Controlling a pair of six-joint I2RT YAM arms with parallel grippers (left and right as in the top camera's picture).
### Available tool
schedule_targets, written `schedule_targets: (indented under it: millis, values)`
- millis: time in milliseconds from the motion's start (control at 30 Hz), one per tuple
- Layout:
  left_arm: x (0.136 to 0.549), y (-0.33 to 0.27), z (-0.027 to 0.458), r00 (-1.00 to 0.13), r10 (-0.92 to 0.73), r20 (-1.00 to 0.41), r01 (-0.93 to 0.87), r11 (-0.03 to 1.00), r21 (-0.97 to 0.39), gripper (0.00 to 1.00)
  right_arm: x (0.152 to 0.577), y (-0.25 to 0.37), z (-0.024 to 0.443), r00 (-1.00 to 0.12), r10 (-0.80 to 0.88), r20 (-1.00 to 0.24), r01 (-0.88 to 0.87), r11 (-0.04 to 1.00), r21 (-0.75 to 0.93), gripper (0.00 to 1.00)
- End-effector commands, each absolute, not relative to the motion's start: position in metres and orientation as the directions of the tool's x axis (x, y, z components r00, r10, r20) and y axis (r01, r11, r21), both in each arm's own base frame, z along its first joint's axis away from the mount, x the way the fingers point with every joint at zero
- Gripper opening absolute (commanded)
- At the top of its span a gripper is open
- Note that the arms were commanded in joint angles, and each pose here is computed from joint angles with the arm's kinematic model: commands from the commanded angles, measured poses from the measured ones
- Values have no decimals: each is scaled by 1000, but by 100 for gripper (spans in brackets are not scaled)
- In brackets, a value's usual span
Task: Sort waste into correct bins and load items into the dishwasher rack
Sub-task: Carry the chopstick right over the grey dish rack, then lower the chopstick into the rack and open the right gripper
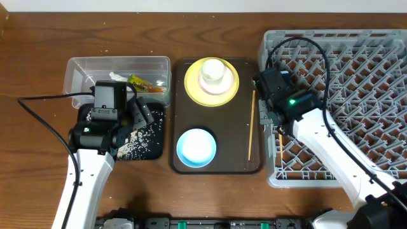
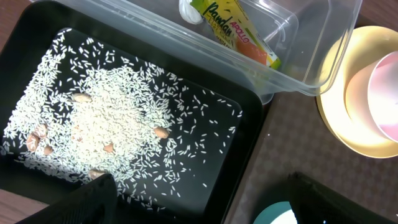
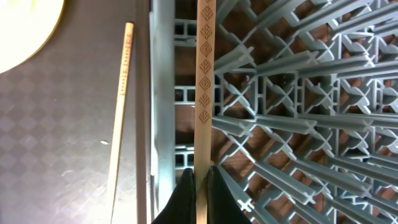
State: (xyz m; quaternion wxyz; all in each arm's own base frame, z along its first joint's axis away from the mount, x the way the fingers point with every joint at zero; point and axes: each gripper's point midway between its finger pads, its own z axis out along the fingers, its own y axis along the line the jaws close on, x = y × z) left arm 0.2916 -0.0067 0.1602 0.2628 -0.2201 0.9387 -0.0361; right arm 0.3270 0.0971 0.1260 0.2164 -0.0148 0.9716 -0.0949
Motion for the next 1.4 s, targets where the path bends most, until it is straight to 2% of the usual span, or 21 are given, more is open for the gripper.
schedule_targets:
  millis: [0,500,1367]
  values:
    - [291,-3,157,-769,-426,-477,-398,902,-165,90,328,88,127,-906,-65,-419,24,979,-204,1]
    - [291,-3,157,-769,-426,-477,-398,902,-165,90,326,80,101,-906,-69,-417,23,977,-212,1]
    - [291,-3,157,-769,-426,-477,-398,903,-165,90,333,82,96,-890,-91,-447,5,978,-208,1]
